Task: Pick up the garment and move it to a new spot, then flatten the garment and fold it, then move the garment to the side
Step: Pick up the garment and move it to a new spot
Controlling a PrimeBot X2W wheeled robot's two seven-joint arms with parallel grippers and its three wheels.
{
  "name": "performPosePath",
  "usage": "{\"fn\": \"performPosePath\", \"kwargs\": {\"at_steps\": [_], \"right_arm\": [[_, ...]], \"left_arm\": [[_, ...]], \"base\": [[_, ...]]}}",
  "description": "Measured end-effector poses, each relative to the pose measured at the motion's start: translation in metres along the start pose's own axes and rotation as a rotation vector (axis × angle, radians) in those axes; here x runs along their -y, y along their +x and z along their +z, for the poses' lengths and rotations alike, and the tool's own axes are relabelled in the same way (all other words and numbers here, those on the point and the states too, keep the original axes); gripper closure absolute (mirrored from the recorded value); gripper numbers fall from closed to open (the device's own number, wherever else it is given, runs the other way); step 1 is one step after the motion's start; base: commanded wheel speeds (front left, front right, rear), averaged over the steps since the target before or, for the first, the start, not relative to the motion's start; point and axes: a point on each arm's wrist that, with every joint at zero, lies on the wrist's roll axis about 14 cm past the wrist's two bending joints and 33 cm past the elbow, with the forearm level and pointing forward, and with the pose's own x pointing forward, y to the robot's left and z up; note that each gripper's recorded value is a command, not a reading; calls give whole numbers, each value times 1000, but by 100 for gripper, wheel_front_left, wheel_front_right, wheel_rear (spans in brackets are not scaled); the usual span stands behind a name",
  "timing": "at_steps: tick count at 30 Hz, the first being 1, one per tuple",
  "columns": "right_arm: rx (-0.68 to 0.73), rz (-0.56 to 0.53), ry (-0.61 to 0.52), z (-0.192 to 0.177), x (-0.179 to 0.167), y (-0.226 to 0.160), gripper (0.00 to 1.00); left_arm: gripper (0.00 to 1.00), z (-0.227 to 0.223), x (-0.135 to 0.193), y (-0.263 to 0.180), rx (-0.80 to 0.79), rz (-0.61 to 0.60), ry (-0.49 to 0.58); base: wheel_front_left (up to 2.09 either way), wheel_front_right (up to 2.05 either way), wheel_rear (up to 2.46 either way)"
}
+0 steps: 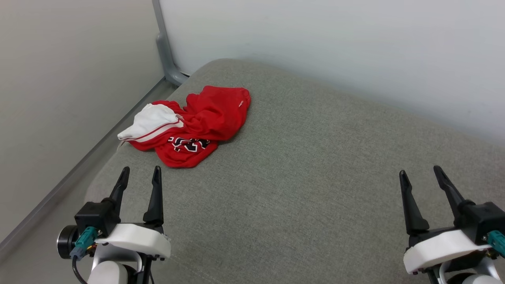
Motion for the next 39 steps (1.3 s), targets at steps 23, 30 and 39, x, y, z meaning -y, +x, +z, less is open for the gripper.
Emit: {"fn": "performPosePath", "kwargs": {"at_steps": [23,30,39], "right_arm": [[-140,-147,23,-81,75,41,0],[-214,-212,44,-126,102,34,0],[-276,-281,41,-159,128,17,0]], "left_arm": [[0,-97,47,177,-518,-116,-71],[0,-169,31,187,-874,-85,23],[100,-228,21,176,-1137,-26,67]], "base": [[0,0,0],[0,0,0],[0,0,0]]}}
